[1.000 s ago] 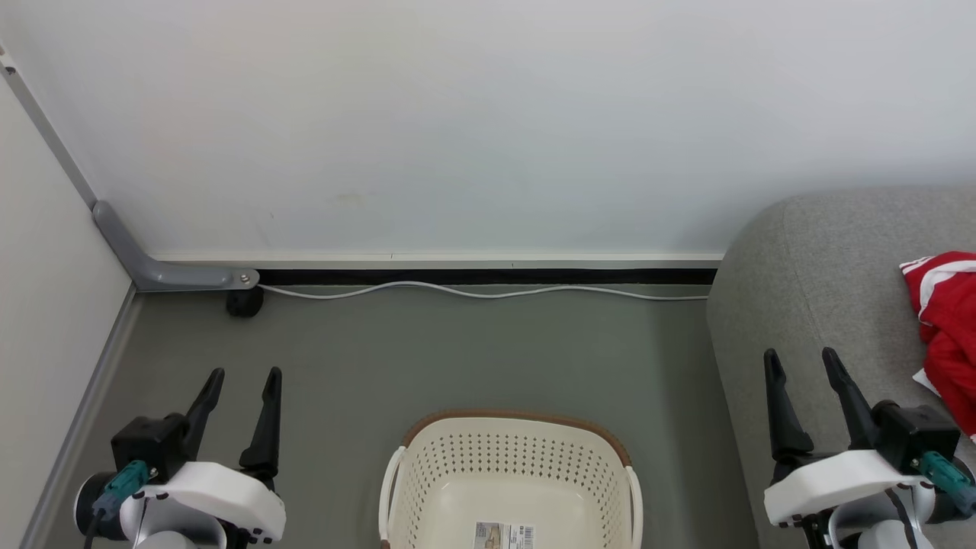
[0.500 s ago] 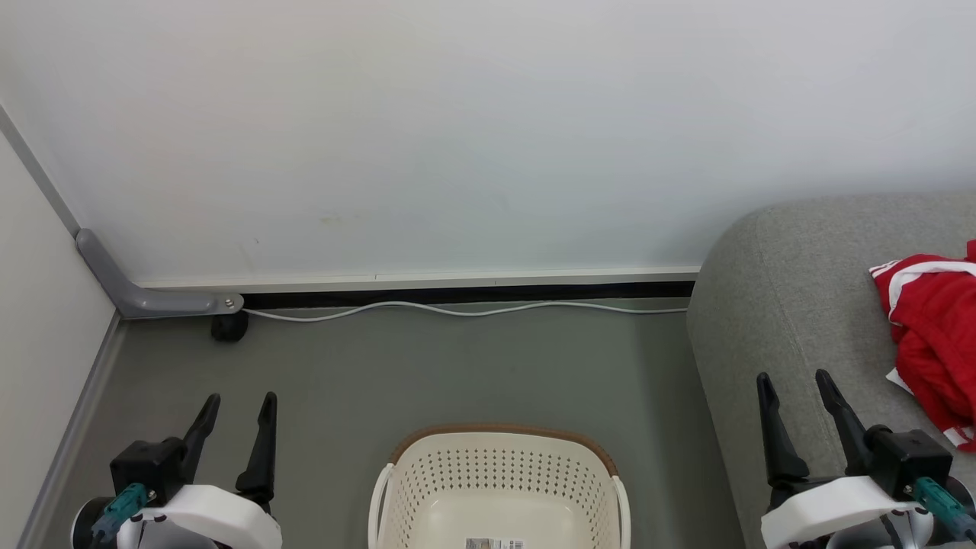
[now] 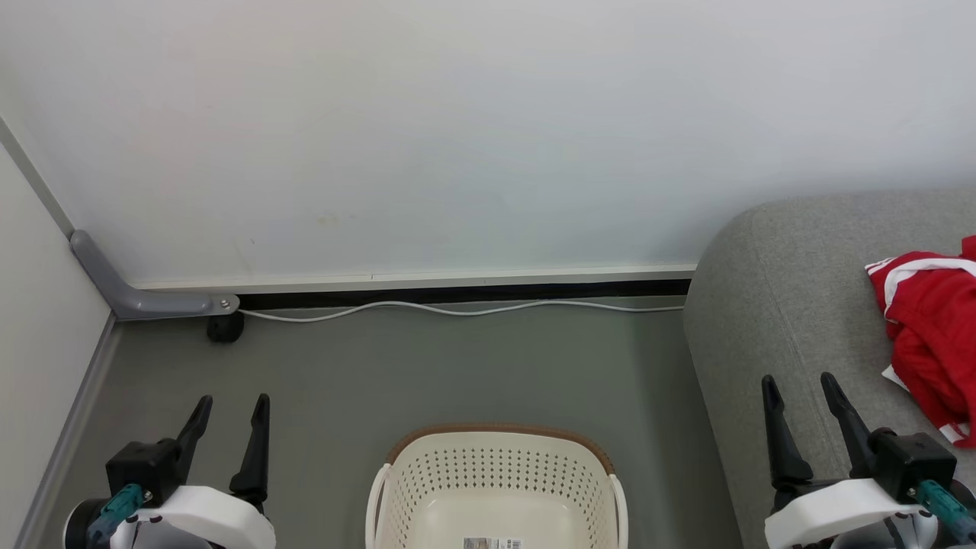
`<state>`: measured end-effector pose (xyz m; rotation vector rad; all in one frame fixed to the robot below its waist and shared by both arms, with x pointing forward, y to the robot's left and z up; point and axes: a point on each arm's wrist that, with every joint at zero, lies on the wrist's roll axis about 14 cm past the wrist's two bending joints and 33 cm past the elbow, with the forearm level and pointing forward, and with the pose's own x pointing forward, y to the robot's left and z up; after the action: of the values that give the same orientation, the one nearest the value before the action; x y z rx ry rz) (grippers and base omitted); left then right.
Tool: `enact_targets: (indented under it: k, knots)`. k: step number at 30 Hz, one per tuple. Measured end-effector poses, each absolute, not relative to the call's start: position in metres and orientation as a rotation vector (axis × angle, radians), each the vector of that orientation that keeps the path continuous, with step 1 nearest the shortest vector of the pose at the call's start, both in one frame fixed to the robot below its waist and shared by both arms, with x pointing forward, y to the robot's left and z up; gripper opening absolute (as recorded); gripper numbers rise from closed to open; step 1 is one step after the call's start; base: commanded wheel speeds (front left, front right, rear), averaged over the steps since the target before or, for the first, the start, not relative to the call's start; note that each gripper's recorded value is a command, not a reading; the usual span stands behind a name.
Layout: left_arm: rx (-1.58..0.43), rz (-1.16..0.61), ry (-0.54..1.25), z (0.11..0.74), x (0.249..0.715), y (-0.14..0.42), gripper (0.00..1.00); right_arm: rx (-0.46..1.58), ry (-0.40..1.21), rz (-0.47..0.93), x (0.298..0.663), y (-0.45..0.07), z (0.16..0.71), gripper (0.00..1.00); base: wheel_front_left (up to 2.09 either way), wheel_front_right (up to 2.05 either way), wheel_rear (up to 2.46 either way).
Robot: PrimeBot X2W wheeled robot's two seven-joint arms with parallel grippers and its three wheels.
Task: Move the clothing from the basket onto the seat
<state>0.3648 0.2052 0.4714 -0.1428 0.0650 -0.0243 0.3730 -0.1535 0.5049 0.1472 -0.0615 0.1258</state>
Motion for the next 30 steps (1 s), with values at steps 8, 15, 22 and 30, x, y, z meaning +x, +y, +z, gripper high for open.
enact_targets:
  k: [8,15,22,30]
  knots:
    - [-0.204,-0.029,0.115,0.454,0.356,0.192,0.00,0.171,0.013,0.115,0.364,-0.152,0.481,0.00,0.00,0.00,0.00]
    - [-0.272,-0.007,0.141,0.449,0.354,0.194,0.00,0.243,0.031,0.090,0.363,-0.157,0.478,0.00,0.00,0.00,0.00]
    - [-0.348,0.010,0.147,0.450,0.356,0.195,0.00,0.322,0.046,0.067,0.364,-0.161,0.476,0.00,0.00,0.00,0.00]
    - [-0.424,0.028,0.150,0.451,0.358,0.196,0.00,0.401,0.056,0.038,0.364,-0.167,0.474,0.00,0.00,0.00,0.00]
